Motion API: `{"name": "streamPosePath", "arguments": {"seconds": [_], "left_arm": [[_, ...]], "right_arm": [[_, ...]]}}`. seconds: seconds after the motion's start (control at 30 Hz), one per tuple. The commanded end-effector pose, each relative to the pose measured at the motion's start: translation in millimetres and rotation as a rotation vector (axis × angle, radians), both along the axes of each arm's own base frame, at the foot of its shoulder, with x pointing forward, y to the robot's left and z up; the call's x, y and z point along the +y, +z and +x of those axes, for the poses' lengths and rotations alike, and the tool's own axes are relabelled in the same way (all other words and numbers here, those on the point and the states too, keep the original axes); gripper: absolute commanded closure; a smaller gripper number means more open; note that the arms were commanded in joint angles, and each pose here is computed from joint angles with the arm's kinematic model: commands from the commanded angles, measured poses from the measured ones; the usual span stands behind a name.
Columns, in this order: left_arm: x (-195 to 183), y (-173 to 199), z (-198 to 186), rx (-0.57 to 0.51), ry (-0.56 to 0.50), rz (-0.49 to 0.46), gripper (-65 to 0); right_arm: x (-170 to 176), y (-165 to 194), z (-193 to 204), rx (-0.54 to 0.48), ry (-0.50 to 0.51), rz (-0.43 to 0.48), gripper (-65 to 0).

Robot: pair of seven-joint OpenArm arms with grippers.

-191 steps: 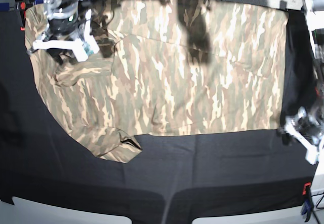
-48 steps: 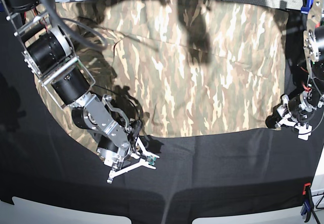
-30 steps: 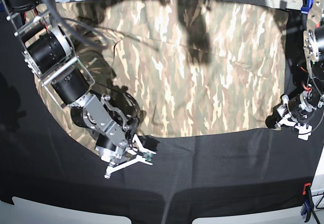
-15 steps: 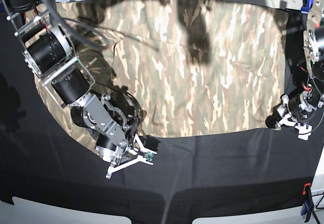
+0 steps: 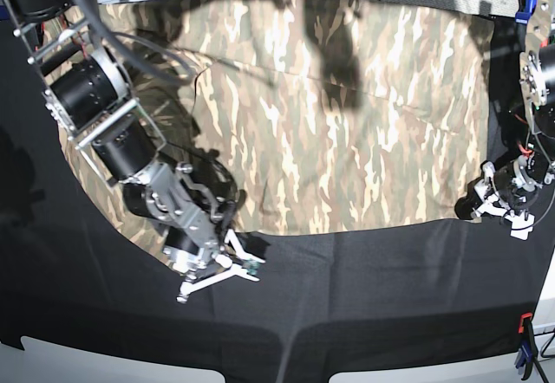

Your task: Layout the t-shirt on the table in an organized manner, then fold the t-shirt properly

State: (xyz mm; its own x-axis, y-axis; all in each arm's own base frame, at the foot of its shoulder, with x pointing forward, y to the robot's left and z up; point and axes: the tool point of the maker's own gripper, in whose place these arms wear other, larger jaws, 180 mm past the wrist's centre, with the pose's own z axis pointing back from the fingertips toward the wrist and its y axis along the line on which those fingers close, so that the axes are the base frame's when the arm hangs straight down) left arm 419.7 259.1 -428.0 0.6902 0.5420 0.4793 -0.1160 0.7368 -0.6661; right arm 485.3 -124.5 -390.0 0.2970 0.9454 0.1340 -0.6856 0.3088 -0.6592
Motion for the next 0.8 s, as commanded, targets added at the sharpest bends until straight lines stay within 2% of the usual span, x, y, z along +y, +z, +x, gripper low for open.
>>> {"name": "streamPosePath", "arguments": {"seconds": [0.0,0.23,0.43,0.63,0.77], "left_arm": [[9.2,16.4,12.8,-0.047,0.013,0.012,0.0],[9.8,27.0,22.8,-0.074,0.017,0.012,0.0],[9.5,41.2,34.9,-0.101,0.011,0.014,0.0],[3.4,50.5,38.0,-0.101,-0.053,0.035,0.0],[-2.7,60.0,39.2,-0.099,-0.122,0.063,0.0]], "right_arm": [[-1.7,28.5,20.9,-0.084,-0.018,-0.005,0.0],[-15.1,52.0,31.8,-0.206,-0.091,-0.081,0.0],[-13.6,70.1,36.8,-0.277,-0.123,-0.080,0.0],[-27.5,93.1,40.3,-0.313,-0.203,-0.128,0.0],[-28.4,99.9,42.1,-0.326,-0.206,-0.128,0.0]]}}
